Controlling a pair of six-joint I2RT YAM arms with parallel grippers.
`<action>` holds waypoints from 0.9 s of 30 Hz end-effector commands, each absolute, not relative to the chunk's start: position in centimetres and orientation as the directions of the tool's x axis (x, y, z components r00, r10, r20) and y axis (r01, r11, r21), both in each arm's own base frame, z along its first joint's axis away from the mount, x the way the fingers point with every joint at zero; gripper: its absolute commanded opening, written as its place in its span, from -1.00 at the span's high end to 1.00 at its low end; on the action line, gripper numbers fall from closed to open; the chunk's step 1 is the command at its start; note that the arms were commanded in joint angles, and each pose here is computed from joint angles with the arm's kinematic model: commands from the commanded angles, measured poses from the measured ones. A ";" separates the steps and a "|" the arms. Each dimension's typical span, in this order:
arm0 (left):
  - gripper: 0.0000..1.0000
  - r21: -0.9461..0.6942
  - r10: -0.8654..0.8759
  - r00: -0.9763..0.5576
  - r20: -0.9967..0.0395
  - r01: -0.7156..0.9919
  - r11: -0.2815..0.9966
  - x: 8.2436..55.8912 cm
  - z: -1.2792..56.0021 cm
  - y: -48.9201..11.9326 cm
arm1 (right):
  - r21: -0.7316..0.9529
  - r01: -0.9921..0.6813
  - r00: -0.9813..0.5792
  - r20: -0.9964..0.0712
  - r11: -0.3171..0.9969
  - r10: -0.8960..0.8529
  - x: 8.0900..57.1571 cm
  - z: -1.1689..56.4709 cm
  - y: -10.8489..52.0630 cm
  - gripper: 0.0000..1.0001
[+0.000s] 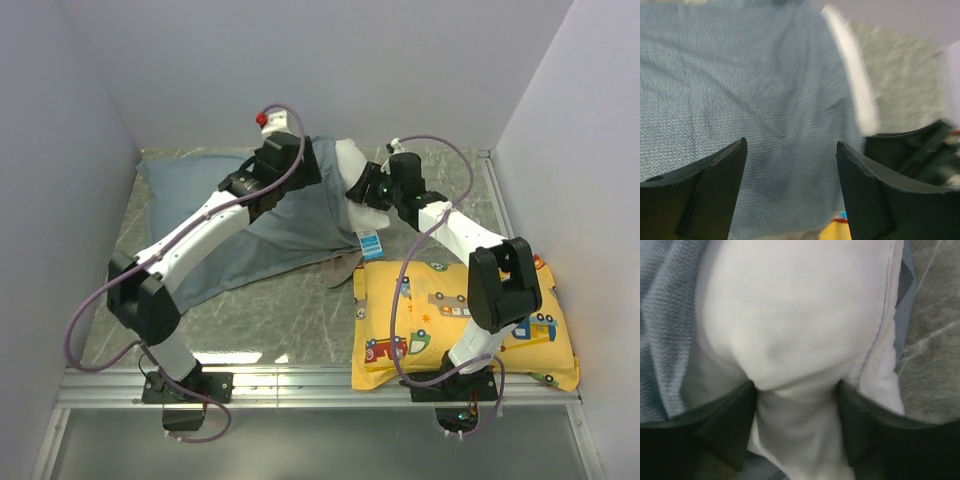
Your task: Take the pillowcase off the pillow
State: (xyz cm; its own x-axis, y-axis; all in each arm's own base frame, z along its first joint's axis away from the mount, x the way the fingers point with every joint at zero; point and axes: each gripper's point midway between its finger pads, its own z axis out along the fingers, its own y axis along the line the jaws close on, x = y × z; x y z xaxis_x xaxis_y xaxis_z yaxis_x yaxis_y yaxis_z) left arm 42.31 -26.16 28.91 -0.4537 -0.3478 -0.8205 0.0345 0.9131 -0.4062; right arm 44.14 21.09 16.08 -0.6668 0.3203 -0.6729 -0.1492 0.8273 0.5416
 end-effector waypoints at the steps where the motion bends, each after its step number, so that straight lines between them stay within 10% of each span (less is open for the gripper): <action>1: -0.52 -0.274 -0.217 -0.546 -0.809 0.025 0.961 42.1 24.2 -25.7 | 0.545 -0.190 -0.660 -0.687 0.816 0.305 44.6 16.8 22.5 -0.01; 6: -0.28 -0.217 -0.176 -0.554 -0.814 0.009 0.976 42.1 23.3 -25.0 | 0.511 -0.165 -0.659 -0.694 0.844 0.291 44.9 16.5 21.7 0.65; 8: 0.16 -0.176 -0.153 -0.556 -0.817 -0.013 0.984 42.6 23.2 -24.3 | 0.494 -0.156 -0.650 -0.703 0.855 0.288 45.1 17.0 21.3 1.00; 13: 0.99 -0.099 -0.127 -0.564 -0.816 -0.082 0.992 43.9 22.9 -21.0 | 0.435 -0.080 -0.617 -0.728 0.897 0.298 45.4 18.3 19.1 1.00; 27: 0.99 -0.166 -0.362 -0.341 -0.867 -0.487 0.857 46.0 27.6 -0.8 | 0.443 0.174 -0.416 -0.777 0.879 0.473 45.3 24.6 6.6 1.00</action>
